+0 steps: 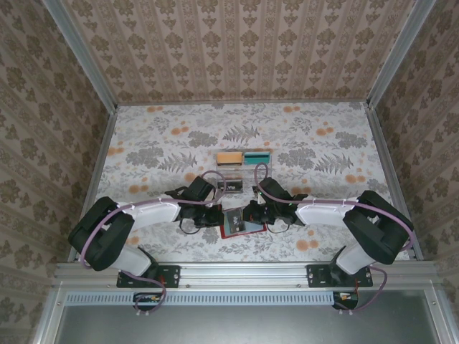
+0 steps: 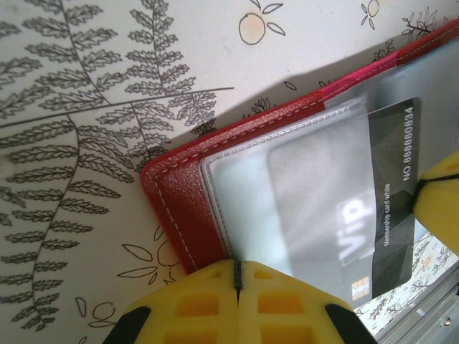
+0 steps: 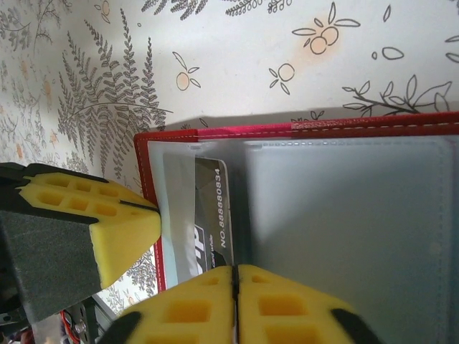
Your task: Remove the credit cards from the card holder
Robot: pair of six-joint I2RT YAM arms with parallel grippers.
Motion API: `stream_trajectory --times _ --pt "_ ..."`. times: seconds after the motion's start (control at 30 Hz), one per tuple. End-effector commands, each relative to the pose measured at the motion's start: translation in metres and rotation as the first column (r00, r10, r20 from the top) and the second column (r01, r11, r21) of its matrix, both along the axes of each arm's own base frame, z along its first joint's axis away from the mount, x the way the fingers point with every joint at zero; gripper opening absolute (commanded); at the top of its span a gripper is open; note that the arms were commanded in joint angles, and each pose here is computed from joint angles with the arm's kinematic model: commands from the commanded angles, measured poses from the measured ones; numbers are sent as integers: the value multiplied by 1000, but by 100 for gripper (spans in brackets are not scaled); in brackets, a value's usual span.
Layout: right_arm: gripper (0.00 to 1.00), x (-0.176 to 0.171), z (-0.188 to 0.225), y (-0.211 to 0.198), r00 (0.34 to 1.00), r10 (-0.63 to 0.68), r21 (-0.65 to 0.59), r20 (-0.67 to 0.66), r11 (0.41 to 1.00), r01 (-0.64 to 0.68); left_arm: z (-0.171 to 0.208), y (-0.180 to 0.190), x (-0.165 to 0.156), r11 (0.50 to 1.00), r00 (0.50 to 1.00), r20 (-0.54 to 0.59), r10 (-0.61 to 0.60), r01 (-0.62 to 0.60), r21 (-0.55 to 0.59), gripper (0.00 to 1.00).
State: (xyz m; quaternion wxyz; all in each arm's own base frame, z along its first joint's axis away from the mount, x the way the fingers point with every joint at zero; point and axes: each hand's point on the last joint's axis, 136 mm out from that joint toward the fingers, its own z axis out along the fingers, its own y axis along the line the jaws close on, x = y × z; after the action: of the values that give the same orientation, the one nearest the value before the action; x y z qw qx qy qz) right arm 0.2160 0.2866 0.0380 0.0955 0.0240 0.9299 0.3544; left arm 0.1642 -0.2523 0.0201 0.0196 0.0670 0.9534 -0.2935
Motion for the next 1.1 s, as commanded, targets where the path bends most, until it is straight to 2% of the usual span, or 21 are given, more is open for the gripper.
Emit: stream_trajectory --times 0.0,0.37,0.47,0.57,0.6,1.07 --pt "21 -3 -4 3 1000 23 6 -19 1000 -23 -11 8 -5 998 1000 -22 -17 18 60 0" --pt "23 -4 -14 10 998 38 15 -48 999 -37 -12 6 -5 998 1000 -27 -15 16 55 0" --pt "17 -4 -13 11 998 40 19 -46 999 -39 -11 6 -5 998 1000 -26 -17 18 52 0" --pt "2 -4 -15 8 998 39 4 -45 999 -39 -11 6 -5 998 999 -27 -21 22 55 0" --pt "0 -4 -15 7 998 37 -4 -43 999 -38 -11 6 -6 998 999 -26 -22 23 55 0" --pt "0 -4 -15 -38 999 3 -50 -46 999 -6 -14 13 -6 995 999 -32 -44 46 88 0"
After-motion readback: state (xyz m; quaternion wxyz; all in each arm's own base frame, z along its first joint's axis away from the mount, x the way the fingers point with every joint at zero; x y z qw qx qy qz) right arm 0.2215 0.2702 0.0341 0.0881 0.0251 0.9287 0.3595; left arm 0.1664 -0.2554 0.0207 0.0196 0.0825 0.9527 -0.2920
